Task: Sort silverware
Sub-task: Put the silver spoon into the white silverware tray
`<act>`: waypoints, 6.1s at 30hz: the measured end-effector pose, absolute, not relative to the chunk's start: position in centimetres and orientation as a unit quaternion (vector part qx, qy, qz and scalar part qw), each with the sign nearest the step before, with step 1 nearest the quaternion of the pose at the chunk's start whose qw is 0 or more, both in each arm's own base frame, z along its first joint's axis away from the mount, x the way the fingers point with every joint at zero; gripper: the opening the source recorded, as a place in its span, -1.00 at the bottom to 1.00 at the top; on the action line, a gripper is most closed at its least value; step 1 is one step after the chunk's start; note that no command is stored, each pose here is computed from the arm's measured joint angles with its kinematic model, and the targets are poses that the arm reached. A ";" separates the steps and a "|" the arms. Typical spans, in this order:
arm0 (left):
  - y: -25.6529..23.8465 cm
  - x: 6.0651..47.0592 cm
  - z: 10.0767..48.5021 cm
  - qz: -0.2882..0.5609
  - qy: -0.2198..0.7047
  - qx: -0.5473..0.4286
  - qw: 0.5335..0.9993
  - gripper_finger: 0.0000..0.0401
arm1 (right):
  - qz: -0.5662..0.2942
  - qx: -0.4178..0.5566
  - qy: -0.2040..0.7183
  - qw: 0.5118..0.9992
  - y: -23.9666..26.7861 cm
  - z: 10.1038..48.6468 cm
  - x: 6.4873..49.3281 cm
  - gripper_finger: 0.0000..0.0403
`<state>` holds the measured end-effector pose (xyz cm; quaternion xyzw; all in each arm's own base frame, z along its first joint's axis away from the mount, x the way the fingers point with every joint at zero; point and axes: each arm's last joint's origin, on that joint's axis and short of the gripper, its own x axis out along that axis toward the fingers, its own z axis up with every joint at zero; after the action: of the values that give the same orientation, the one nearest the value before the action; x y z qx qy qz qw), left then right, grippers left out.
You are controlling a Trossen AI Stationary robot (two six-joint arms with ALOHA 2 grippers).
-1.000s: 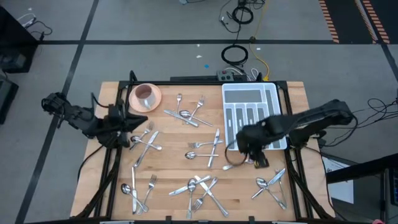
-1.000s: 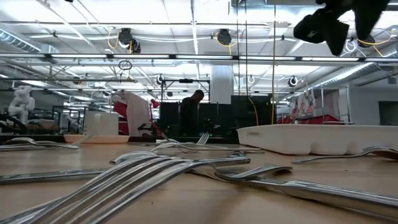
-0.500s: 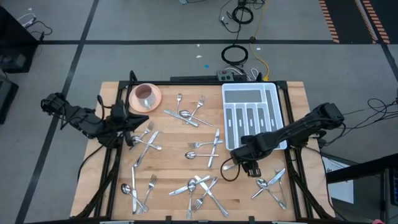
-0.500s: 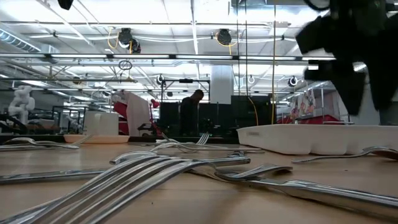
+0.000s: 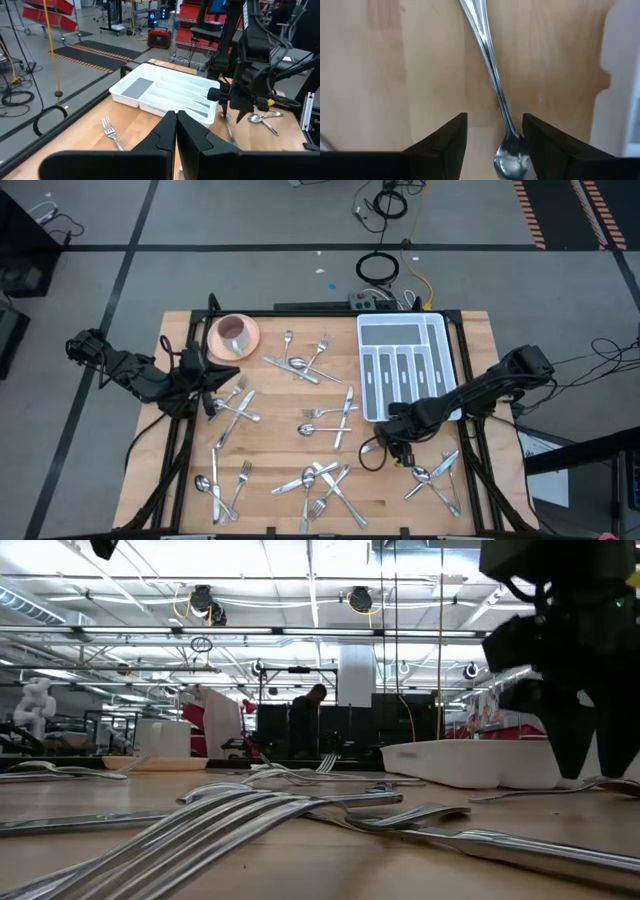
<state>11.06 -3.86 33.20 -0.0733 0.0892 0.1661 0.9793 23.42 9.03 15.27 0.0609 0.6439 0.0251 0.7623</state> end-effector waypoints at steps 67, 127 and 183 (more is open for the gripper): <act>-4.0 17.7 36.0 0.092 -0.081 -0.192 0.974 -0.91 | -0.362 -0.454 0.260 0.771 6.5 34.8 23.2 -1.00; 7.2 37.0 29.4 -0.164 -0.070 -0.329 0.927 -0.68 | -0.115 0.418 0.030 0.901 0.3 20.2 19.4 -1.00; 9.4 31.9 29.6 -0.049 0.163 -0.365 0.915 -0.68 | -0.569 -0.263 0.221 0.747 3.9 21.4 25.2 -1.00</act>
<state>31.87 9.37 29.58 -0.3649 0.1631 -0.0486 0.9154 25.22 3.94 21.39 -0.2629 0.2207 -0.5690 0.7473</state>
